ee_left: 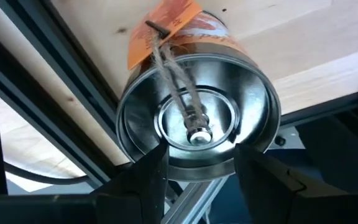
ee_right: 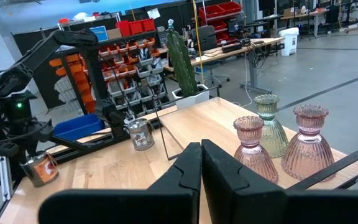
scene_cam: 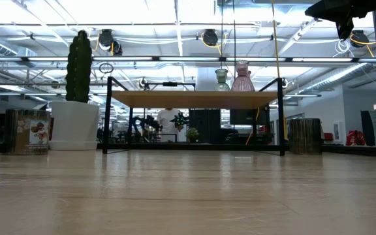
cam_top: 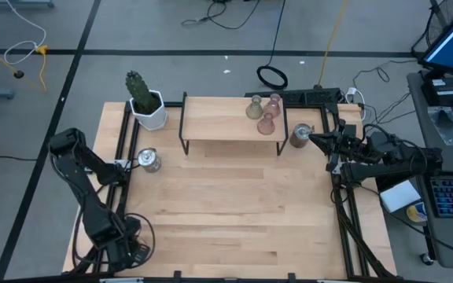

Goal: Pick & Place candle stick holders
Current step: Put the orange scented candle on the shelf

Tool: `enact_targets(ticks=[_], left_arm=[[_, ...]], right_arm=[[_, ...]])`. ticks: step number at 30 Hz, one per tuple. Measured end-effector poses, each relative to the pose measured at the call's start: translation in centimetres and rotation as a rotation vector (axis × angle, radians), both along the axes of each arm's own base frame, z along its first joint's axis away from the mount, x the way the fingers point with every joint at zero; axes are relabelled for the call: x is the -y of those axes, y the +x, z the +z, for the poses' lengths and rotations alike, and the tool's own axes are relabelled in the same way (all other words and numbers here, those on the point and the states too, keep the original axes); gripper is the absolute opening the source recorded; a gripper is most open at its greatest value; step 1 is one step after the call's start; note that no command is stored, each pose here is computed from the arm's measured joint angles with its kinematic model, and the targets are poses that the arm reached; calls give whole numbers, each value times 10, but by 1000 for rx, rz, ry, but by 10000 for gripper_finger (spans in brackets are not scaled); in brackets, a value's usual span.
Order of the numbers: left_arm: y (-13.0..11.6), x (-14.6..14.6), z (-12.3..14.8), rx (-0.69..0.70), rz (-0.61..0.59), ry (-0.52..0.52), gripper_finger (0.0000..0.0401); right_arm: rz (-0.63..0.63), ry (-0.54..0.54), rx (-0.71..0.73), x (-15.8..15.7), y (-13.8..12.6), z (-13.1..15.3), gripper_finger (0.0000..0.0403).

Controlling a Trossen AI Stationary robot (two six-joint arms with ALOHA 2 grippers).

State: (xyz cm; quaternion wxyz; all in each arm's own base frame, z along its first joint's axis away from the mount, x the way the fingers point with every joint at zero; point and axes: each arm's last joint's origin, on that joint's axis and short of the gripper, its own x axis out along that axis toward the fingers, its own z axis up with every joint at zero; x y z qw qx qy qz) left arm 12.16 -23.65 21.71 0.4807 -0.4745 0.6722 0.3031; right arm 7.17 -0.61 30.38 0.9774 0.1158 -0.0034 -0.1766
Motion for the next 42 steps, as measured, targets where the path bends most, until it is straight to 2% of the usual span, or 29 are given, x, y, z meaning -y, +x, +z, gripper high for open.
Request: enact_targets(ticks=[31, 42], left_arm=[[1, -3, -1, -19, 118, 45, 186], [4, -7, 0, -20, 126, 58, 186]], right_arm=[[0, 3, 1, 0, 0, 0, 4], [0, 4, 1, 0, 0, 0, 4]])
